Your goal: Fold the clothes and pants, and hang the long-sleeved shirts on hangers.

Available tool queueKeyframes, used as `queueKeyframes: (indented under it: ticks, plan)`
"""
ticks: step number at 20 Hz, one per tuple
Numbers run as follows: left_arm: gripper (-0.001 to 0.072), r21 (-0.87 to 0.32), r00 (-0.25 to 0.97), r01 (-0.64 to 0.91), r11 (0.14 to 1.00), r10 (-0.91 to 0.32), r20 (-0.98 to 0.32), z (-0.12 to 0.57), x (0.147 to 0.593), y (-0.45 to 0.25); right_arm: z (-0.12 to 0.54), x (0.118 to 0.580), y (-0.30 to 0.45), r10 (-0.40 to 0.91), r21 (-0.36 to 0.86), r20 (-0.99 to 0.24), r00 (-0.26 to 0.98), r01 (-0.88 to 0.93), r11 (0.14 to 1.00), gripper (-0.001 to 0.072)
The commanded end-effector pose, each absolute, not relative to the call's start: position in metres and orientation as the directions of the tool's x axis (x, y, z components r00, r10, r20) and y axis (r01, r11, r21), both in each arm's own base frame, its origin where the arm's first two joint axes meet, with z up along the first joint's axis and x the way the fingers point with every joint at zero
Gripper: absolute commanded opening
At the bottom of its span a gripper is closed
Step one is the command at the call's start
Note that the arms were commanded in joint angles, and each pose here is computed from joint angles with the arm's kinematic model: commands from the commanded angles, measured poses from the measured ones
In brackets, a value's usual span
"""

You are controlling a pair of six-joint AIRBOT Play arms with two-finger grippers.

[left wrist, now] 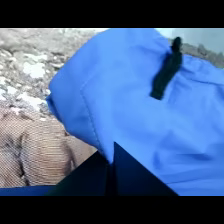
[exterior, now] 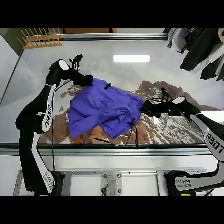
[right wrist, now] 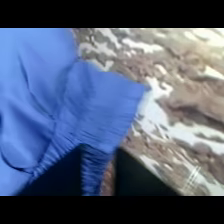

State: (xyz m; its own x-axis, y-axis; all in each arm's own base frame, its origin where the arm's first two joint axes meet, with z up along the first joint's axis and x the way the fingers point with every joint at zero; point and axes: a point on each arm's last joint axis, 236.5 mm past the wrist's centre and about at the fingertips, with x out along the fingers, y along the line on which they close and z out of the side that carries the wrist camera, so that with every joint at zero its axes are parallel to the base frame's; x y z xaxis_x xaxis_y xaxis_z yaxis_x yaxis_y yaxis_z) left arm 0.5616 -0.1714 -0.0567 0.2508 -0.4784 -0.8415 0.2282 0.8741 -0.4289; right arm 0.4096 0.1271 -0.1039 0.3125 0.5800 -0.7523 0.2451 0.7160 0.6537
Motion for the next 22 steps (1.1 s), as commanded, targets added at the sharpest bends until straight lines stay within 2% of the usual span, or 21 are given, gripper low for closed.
queueKeyframes:
  ticks: [1,3,6,10,12,15,18,20,22]
  plan:
    - [0.0006,-0.422,0.276,0.246,0.873,-0.480,-0.833,-0.030,0.561,-0.167,-0.082,0.428,0.139,0.592,0.666,-0.720,0.361,0.122,0.736,0.0016]
    - [0.0005,-0.403,0.361,0.264,0.876,-0.477,-0.801,0.020,0.564,-0.157,-0.027,0.445,0.139,0.615,0.671,-0.667,0.421,-0.020,0.741,0.0016]
    - [0.0006,-0.352,0.554,0.315,0.881,-0.472,-0.685,0.147,0.554,-0.136,0.109,0.451,0.143,0.661,0.621,-0.551,0.510,-0.279,0.733,0.0015]
    - [0.0006,-0.238,0.762,0.399,0.886,-0.464,-0.451,0.329,0.471,-0.119,0.286,0.400,0.152,0.686,0.464,-0.338,0.644,-0.520,0.717,0.0015]
    - [0.0006,-0.180,0.821,0.431,0.884,-0.467,-0.328,0.397,0.416,-0.118,0.342,0.361,0.153,0.684,0.401,-0.244,0.688,-0.570,0.717,0.0015]
    - [0.0006,-0.109,0.854,0.476,0.873,-0.488,-0.180,0.463,0.339,-0.123,0.392,0.306,0.156,0.682,0.349,-0.142,0.718,-0.608,0.713,0.0015]
    - [0.0006,-0.061,0.847,0.522,0.851,-0.525,-0.078,0.499,0.280,-0.132,0.417,0.264,0.158,0.687,0.342,-0.083,0.722,-0.626,0.701,0.0015]
    - [0.0006,-0.045,0.830,0.555,0.831,-0.556,-0.047,0.509,0.257,-0.140,0.419,0.243,0.163,0.702,0.358,-0.090,0.707,-0.635,0.685,0.0014]
    - [0.0006,-0.051,0.819,0.568,0.821,-0.570,-0.056,0.505,0.256,-0.145,0.405,0.232,0.163,0.699,0.420,-0.154,0.698,-0.594,0.686,0.0014]
